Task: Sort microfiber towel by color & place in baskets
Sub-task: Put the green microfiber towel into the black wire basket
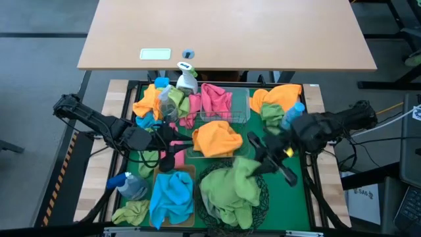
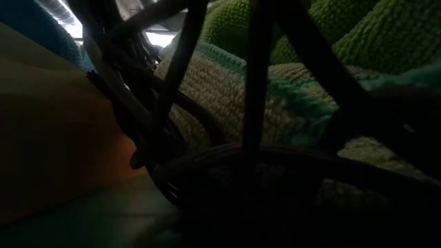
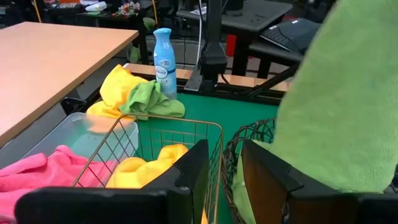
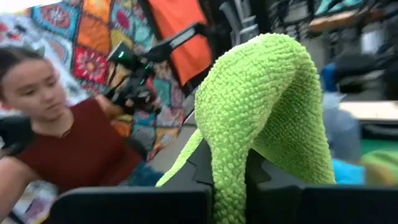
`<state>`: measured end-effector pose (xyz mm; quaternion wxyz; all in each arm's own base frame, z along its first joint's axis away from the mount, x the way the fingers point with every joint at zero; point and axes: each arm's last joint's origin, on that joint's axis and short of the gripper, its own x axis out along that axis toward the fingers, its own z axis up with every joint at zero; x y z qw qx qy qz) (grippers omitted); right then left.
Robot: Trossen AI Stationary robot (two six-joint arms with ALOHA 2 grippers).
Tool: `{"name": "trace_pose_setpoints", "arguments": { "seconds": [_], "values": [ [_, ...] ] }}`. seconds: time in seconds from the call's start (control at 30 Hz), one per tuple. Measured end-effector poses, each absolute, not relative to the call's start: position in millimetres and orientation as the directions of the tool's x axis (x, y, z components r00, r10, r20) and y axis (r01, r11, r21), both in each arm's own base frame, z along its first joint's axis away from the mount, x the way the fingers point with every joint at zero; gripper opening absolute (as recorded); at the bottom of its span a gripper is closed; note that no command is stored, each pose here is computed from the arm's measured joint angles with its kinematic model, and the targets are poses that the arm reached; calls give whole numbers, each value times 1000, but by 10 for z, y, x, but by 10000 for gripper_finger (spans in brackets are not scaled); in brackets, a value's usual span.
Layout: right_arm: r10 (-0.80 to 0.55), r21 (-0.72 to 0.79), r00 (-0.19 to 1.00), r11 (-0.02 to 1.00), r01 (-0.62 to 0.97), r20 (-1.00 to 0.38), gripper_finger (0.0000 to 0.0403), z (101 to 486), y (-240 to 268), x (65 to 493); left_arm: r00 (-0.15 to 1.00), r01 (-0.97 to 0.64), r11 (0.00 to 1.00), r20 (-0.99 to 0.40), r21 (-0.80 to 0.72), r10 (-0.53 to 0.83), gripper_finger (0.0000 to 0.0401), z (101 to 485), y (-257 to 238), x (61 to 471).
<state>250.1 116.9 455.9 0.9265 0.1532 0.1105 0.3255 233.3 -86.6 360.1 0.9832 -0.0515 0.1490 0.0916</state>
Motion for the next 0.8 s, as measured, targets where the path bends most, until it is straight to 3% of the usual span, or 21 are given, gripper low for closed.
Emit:
{"name": "trace_pose_setpoints", "arguments": {
  "seconds": [0.2,0.37,0.63,0.8],
  "values": [
    [548,264,780,834,-485,-300,15,4308,1406,2418,939,-196,978,-302,-74,165,92,3601,-866,2333],
    [457,204,766,889,-410,-451,26,3775,1544,2546,939,-196,978,-303,-74,165,92,3601,-866,2333],
    [465,343,661,884,-316,-589,28,2624,1653,2707,939,-195,978,-303,-74,165,92,3601,-866,2333],
    [424,390,578,901,-190,-697,29,2131,1637,2677,928,-198,979,-333,-52,170,92,3569,-860,2320]
  ]
}}
